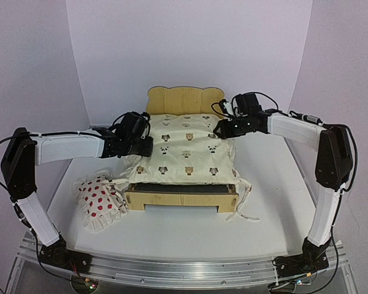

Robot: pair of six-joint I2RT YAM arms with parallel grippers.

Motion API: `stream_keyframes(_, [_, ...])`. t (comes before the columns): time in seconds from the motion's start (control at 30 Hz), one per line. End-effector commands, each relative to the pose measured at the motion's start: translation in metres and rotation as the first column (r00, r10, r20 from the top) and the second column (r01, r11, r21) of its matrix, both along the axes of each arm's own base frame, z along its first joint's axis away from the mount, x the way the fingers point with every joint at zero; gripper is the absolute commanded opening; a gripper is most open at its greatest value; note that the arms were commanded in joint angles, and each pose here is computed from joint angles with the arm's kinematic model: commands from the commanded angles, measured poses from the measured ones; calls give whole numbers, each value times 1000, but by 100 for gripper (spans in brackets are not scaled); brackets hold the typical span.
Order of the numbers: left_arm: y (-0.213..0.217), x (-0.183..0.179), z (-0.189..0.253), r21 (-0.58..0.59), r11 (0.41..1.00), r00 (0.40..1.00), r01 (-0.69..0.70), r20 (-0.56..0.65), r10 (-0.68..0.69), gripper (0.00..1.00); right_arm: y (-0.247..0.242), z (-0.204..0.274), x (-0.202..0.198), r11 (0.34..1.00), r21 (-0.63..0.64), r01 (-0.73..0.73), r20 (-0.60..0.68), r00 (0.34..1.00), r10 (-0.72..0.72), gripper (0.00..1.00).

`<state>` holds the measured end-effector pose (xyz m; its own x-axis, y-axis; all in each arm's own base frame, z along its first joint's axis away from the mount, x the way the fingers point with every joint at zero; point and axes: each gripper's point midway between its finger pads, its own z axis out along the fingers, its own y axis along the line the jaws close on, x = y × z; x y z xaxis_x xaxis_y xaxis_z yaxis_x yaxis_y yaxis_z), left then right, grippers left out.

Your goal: Set up the pet bed

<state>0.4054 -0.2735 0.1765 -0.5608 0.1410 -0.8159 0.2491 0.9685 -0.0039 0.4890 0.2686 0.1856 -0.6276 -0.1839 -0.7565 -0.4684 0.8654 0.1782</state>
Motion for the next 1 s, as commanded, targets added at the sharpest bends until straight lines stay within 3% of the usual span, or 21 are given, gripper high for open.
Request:
stream_keyframes(0.0, [27,-6,16,2,997,997,-79,-7,79,87,-18,20,4,998,12,63,46,997,-64,72])
stream_keyframes(0.07, [34,-10,30,0,995,995,-95,3,95,99,-20,32,-2,997,29,75,42,996,-76,88])
stream_keyframes(0.17, [39,-13,48,-7,994,994,-105,16,105,99,-26,50,-13,994,45,99,21,995,-100,98])
stream_keyframes(0.37, [45,-20,38,9,992,991,-130,-40,130,86,-50,46,-53,981,46,187,-79,980,-183,98])
stream_keyframes(0.67, [43,-61,-23,26,998,957,-52,-284,58,73,-40,25,-140,967,213,136,-328,943,-60,90])
stream_keyframes(0.97, [39,-109,-69,-31,999,874,15,-484,-28,68,-54,21,-202,966,231,115,-383,924,-18,86])
